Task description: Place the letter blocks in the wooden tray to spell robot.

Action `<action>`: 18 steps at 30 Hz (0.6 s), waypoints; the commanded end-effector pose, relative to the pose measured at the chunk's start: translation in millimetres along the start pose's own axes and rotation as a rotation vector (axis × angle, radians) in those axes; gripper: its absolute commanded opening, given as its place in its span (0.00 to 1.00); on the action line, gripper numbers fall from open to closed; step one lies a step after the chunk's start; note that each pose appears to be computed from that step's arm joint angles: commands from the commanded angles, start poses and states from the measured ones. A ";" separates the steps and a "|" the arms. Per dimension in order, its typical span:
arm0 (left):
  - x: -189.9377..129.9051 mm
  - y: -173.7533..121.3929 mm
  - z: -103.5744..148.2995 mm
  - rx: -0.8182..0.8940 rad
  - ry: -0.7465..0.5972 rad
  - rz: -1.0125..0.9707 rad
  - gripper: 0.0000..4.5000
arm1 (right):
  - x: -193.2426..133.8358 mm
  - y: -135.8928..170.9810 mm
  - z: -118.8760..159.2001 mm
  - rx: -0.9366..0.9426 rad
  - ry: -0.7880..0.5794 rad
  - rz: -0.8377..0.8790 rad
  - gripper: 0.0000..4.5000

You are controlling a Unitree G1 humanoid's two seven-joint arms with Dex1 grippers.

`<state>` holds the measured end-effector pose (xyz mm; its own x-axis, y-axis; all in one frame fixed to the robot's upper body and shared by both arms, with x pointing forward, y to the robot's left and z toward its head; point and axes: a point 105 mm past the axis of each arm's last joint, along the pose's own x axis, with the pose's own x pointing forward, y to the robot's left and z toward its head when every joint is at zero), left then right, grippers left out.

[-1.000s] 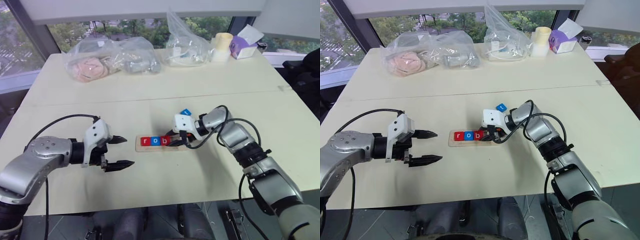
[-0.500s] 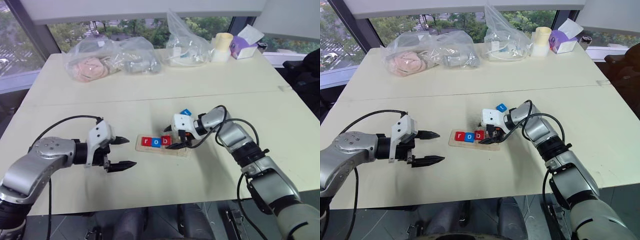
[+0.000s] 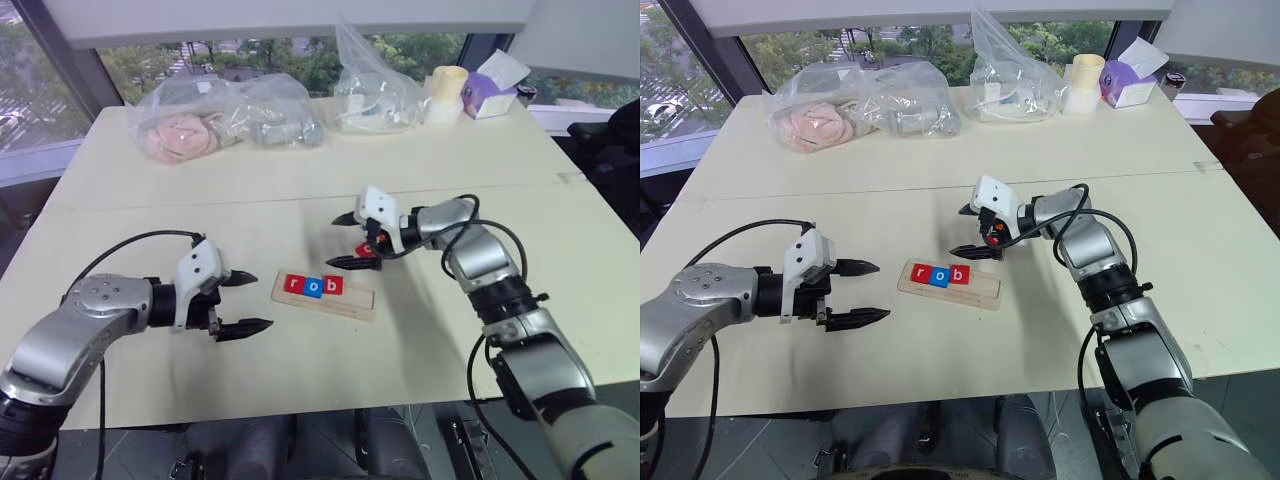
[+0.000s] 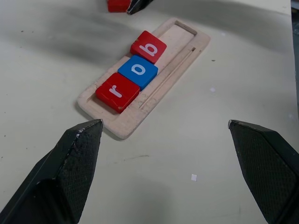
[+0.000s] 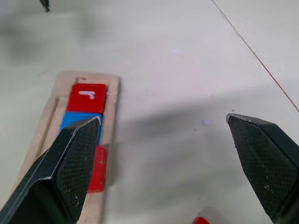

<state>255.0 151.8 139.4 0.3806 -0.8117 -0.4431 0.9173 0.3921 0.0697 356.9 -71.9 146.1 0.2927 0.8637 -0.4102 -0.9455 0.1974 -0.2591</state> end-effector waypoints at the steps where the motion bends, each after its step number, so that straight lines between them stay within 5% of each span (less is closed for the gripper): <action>1: -1.2 -2.1 5.5 0.020 -0.020 0.003 1.00 | -1.8 16.8 5.0 -0.013 -0.021 0.007 0.99; 18: 2.9 -0.9 5.8 0.017 -0.022 -0.009 1.00 | 9.8 60.8 -18.9 0.091 0.029 0.039 0.99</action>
<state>255.1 149.4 139.0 0.3756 -0.8188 -0.4341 0.9194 0.3882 0.0633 308.8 -64.6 100.3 0.2635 0.8442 -0.4668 -0.9646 0.2266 -0.1348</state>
